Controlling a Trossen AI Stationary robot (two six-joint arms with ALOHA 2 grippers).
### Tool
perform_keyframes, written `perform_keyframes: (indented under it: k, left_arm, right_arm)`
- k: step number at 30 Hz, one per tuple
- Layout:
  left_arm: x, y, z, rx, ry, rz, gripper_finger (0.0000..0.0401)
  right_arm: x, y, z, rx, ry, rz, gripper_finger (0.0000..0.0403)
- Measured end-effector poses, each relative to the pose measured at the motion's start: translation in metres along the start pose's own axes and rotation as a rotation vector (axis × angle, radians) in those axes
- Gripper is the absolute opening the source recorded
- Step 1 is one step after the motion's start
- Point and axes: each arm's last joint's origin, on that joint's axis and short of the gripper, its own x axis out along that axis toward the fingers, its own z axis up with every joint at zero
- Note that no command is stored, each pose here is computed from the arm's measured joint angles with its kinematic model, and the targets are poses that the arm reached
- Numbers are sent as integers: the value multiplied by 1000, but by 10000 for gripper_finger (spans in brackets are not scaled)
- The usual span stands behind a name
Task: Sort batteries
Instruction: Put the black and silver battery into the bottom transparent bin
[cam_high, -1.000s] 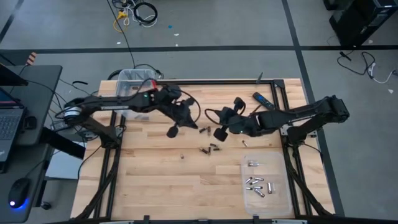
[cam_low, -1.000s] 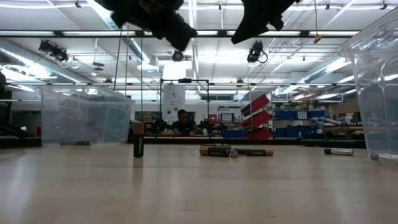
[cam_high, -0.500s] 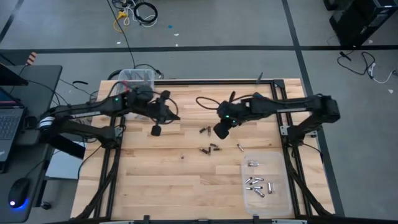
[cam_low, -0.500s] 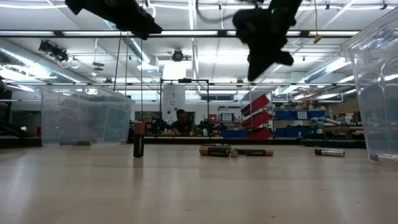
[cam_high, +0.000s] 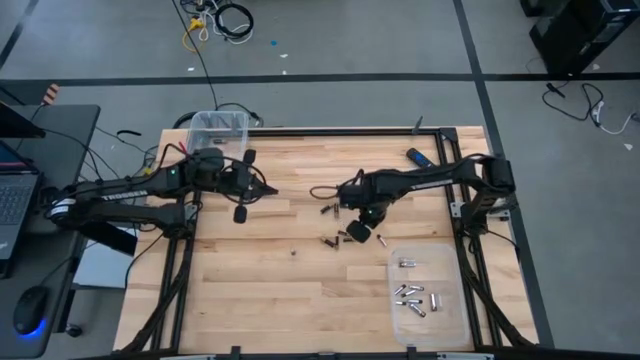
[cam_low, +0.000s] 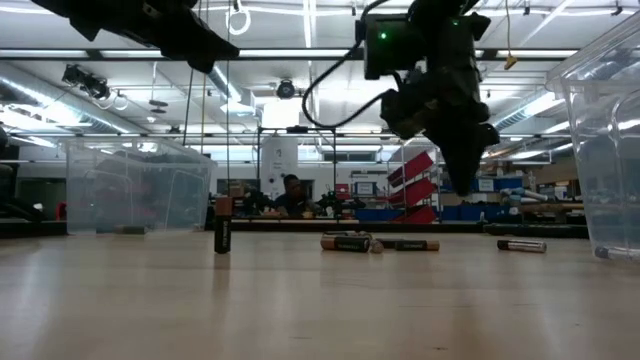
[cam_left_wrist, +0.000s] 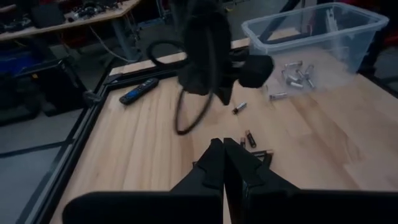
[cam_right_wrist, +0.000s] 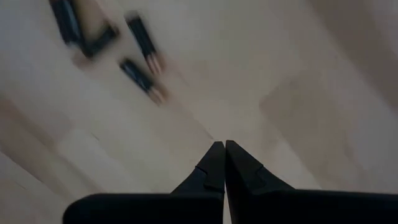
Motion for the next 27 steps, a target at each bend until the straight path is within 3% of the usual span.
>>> perform_keyframes:
  k: [7, 14, 19, 27]
  left_arm:
    - [0, 0, -1, -11, 8, 19, 0]
    - [0, 0, -1, -11, 8, 20, 0]
    - [0, 1, 0, -11, -1, 22, 0]
    - [0, 1, 0, -11, 0, 23, 0]
  right_arm:
    - [11, 14, -10, -67, 45, -20, 8]
    - [13, 19, -18, -96, 29, -82, 54]
    - [14, 13, -17, -90, 6, -159, 96]
    - [39, -11, -27, -50, 95, -236, 131]
